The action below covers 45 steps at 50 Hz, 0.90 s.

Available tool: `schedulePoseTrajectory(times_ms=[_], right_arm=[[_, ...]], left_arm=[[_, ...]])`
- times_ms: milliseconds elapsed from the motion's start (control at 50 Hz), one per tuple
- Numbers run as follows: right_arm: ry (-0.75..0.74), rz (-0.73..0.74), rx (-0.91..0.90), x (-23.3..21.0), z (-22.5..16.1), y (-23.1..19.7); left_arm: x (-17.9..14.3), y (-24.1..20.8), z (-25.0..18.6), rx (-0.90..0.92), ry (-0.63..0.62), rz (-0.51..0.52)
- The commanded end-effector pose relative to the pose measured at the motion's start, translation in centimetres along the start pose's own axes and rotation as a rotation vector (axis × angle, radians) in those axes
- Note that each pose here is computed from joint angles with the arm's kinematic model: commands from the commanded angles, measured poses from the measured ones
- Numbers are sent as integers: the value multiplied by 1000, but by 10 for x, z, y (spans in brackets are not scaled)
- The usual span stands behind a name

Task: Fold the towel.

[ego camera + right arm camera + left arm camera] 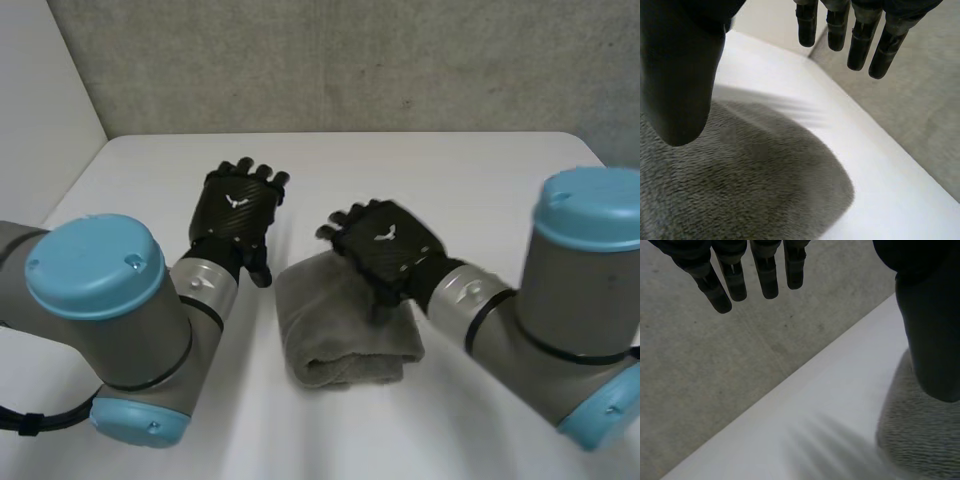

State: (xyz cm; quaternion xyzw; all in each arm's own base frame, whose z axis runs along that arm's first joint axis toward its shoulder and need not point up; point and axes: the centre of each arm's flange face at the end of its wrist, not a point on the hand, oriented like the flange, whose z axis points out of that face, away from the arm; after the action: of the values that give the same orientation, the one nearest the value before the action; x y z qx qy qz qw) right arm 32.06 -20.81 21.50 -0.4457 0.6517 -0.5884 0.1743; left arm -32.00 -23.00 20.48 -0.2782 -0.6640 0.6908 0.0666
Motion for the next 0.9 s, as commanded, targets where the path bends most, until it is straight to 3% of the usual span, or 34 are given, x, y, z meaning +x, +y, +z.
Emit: schedulePoseTrajectory(times_ms=[20, 220, 400, 500, 600, 700, 820, 900], right_arm=[[37, 79, -13, 19, -3, 6], [9, 145, -187, 20, 31, 74], [11, 137, -218, 24, 34, 80], [55, 117, -113, 39, 26, 36], [147, 129, 38, 59, 9, -19], [368, 145, 181, 90, -19, -73], [486, 147, 174, 105, -29, -77], [527, 159, 163, 111, -32, -76]], left_arm=[[20, 16, -5, -44, 53, -33], [48, 61, -12, -190, 132, -22], [47, 60, -14, -215, 140, -22], [34, 32, -9, -165, 112, -41], [-10, -23, -5, -82, 16, -72], [-37, -71, -13, 26, -45, -120], [-80, -108, -25, 92, -148, -197], [-90, -112, -27, 83, -175, -241]])
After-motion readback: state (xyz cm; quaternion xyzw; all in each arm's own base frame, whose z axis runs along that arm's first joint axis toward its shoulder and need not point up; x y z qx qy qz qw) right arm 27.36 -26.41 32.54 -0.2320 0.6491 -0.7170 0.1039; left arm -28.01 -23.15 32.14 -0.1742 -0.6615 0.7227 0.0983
